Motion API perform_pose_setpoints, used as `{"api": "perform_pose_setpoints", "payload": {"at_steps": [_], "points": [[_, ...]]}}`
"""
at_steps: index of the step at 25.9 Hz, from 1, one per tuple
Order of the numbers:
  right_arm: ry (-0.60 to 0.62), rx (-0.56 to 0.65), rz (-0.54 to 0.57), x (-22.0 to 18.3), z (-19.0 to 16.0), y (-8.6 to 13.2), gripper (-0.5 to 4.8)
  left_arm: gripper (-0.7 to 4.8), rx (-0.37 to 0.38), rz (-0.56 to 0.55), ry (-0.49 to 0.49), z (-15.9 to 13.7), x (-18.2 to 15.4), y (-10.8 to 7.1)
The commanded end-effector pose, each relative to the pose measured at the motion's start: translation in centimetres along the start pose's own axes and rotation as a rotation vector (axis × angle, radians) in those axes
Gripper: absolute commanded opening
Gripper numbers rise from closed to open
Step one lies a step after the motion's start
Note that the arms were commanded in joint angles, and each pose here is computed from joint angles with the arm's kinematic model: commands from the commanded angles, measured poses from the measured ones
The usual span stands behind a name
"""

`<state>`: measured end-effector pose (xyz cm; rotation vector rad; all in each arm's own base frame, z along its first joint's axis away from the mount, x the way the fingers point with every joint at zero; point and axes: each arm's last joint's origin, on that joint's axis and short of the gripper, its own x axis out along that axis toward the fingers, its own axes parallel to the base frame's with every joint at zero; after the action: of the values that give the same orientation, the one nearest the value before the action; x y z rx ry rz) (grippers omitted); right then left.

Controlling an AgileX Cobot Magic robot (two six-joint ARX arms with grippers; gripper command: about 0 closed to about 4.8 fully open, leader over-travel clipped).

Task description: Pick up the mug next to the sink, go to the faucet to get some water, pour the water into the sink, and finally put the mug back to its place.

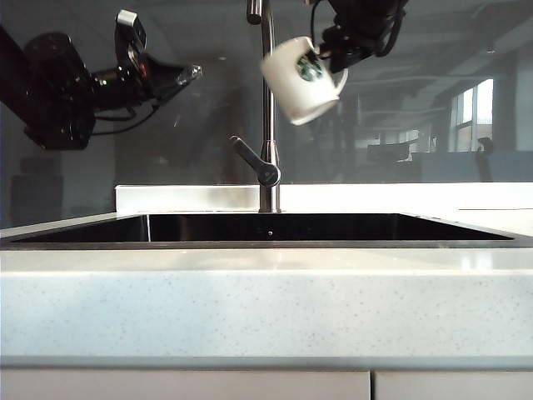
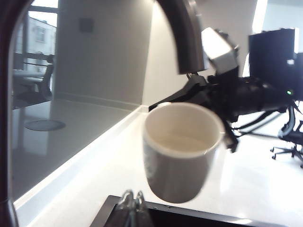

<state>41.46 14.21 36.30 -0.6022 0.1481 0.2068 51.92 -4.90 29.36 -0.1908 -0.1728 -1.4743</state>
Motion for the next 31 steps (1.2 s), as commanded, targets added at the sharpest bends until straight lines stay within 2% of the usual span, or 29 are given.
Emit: {"api": "perform_pose_setpoints", "payload": {"at_steps": [1, 7, 10, 14, 20, 27, 31], "points": [[-0.038, -0.122, -0.097, -1.0, 1.4, -1.2, -0.06, -0.03, 0.048, -0.030, 0.029, 1.2, 0.1, -0.7], [0.040, -0.281, -0.154, -1.1, 1.2, -1.1, -0.06, -0.03, 0.023, -0.042, 0.045, 1.5, 0.3, -1.0], [0.055, -0.432, -0.154, -1.2, 1.5, -0.7, -0.06, -0.03, 0.018, -0.043, 0.049, 1.5, 0.3, -1.0], [0.081, -0.571, -0.168, -1.4, 2.0, 0.0, -0.06, -0.03, 0.014, -0.045, 0.052, 2.0, 0.3, -1.1], [0.073, -0.700, -0.158, -1.7, 2.5, 0.8, -0.06, -0.03, 0.033, -0.047, 0.048, 2.9, 0.4, -1.6], [0.076, -0.807, -0.166, -2.2, 3.1, 1.0, -0.06, -0.03, 0.026, -0.047, 0.046, 3.0, 0.5, -1.6], [0.083, -0.921, -0.170, -2.5, 3.4, 0.8, -0.06, -0.03, 0.002, -0.048, 0.048, 3.0, 0.5, -1.6]]}}
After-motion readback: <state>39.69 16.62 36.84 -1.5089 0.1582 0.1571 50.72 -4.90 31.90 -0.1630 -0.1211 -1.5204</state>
